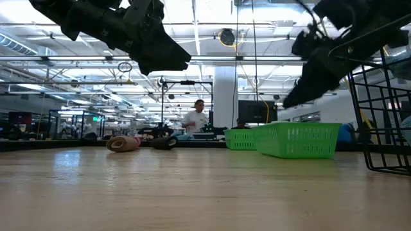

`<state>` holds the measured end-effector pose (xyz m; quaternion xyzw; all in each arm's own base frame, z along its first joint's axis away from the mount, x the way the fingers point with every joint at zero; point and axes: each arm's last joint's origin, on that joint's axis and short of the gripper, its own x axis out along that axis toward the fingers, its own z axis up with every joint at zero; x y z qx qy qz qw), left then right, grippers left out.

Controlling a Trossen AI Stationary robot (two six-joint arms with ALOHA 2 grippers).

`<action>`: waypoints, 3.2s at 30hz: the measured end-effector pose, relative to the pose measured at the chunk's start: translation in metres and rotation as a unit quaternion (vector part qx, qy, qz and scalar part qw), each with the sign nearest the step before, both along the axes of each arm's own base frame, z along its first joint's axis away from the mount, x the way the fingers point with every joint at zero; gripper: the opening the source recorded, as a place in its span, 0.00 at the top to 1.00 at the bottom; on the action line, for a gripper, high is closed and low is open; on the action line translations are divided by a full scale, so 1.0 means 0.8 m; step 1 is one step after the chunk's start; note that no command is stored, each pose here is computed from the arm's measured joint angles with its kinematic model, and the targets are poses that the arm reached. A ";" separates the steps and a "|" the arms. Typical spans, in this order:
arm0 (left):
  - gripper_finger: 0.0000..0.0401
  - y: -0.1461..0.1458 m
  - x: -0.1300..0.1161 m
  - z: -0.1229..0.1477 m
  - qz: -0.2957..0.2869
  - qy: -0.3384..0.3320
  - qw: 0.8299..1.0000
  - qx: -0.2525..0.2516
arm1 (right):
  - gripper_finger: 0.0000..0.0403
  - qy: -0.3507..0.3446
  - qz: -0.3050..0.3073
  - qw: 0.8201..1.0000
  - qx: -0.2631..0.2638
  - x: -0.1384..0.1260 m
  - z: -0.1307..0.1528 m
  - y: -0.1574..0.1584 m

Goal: Pick & Place Medicine items
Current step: Put the brown bandage into the top green bin

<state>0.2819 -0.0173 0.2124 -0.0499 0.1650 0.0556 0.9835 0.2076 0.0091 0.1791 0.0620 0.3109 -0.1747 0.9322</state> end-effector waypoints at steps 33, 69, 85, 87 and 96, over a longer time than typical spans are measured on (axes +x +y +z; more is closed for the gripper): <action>0.21 0.082 -0.054 -0.107 0.444 0.286 0.832 -0.168 | 0.40 -0.111 -0.006 0.994 -0.012 -0.021 0.049 -0.010; 0.54 0.026 0.039 -0.026 0.039 -0.115 0.982 -0.144 | 0.40 -0.234 -0.008 0.972 -0.003 0.036 0.043 -0.007; 0.53 0.020 0.039 -0.025 0.027 -0.117 0.985 -0.120 | 0.40 -0.405 0.013 0.911 0.076 0.090 0.020 -0.009; 0.53 0.020 0.039 -0.025 0.027 -0.117 0.986 -0.116 | 0.40 -0.400 0.003 0.912 0.087 0.095 0.021 -0.014; 0.53 0.020 0.040 -0.025 0.025 -0.115 0.987 -0.108 | 0.40 -0.414 0.013 0.904 0.107 0.112 0.037 -0.019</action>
